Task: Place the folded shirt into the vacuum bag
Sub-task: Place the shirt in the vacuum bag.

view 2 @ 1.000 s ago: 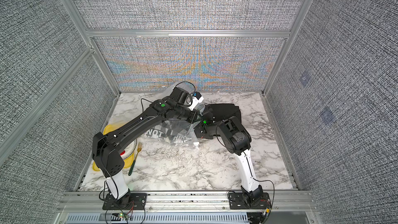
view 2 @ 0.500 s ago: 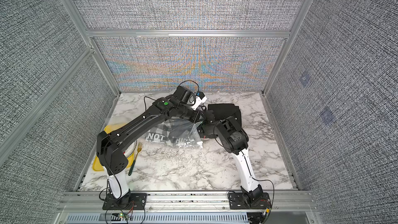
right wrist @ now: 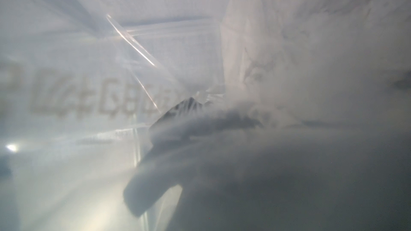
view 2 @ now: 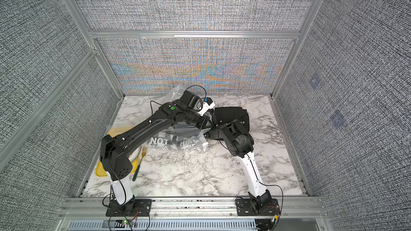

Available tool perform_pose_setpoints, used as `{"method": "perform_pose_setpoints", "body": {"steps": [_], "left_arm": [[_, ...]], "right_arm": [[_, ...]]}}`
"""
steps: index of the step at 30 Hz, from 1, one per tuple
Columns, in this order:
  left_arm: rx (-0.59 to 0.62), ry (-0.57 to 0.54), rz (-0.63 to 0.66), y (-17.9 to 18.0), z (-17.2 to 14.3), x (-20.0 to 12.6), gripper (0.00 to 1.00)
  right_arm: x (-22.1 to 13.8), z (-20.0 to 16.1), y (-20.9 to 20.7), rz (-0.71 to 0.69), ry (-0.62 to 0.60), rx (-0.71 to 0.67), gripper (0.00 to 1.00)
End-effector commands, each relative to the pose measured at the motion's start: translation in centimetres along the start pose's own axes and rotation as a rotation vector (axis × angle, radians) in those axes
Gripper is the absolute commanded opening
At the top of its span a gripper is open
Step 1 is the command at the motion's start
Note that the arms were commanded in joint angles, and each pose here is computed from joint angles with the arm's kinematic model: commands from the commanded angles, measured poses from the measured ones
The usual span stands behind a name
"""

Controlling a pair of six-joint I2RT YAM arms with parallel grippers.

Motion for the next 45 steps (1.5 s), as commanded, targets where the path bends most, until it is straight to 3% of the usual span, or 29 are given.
{"method": "perform_pose_setpoints", "body": {"steps": [1,7,11,15,18,26,29,31,34,35,37,38,40,45], "left_arm": [[0.043,-0.037,-0.154,-2.4,0.7,-0.4,0.0],[0.077,-0.076,-0.183,-3.5,1.6,-2.0,0.0],[0.094,-0.083,-0.181,-3.6,2.7,-2.3,0.0],[0.083,-0.084,-0.232,-3.8,3.1,-1.8,0.0],[0.08,-0.105,-0.284,-4.3,3.0,-1.8,0.0],[0.068,-0.115,-0.355,-4.7,2.7,-1.5,0.0],[0.055,-0.103,-0.36,-4.4,2.4,-1.0,0.0],[0.051,-0.097,-0.349,-4.2,2.3,-0.8,0.0],[0.049,-0.064,-0.239,-3.1,1.7,-0.8,0.0],[0.045,-0.064,-0.192,-2.6,1.5,-1.0,0.0],[0.018,-0.066,-0.093,-1.0,1.0,-1.6,0.0],[0.004,-0.068,-0.028,0.0,0.7,-2.0,0.0],[-0.017,-0.079,0.086,1.6,0.4,-2.8,0.0],[-0.062,-0.083,0.256,5.1,-0.3,-3.8,0.0]], "right_arm": [[0.6,0.4,0.8,-0.024,-0.032,-0.04,0.0],[1.8,1.3,-1.7,-0.223,-0.044,-0.239,0.0],[2.5,0.5,-3.6,-0.315,-0.008,-0.259,0.0],[2.6,0.0,-3.0,-0.248,0.031,-0.151,0.0],[2.6,0.0,-0.7,-0.091,0.09,-0.062,0.0],[2.4,0.2,2.2,0.094,0.113,0.013,0.0],[1.8,0.4,1.8,0.062,0.045,0.019,0.0],[1.8,1.0,0.9,-0.037,-0.027,-0.015,0.0],[1.7,1.4,-0.7,-0.176,-0.075,-0.077,0.0],[1.4,1.4,-1.4,-0.206,-0.077,-0.094,0.04],[0.7,1.2,-2.4,-0.24,-0.069,-0.137,0.3],[0.2,1.0,-3.2,-0.27,-0.067,-0.155,0.36],[-0.7,0.7,-4.4,-0.322,-0.062,-0.192,0.46],[-3.5,-0.7,-5.7,-0.389,-0.049,-0.287,0.57]]}}
Point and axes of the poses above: each gripper's point midway between its finger pads, its own x axis out along the fingers, its own y axis along the line the jaws close on, z = x × y, the point moved 7 cm from there along -x, back along the fingers, and after that the axes turned 13 degrees about x, right-handed, at the moved point
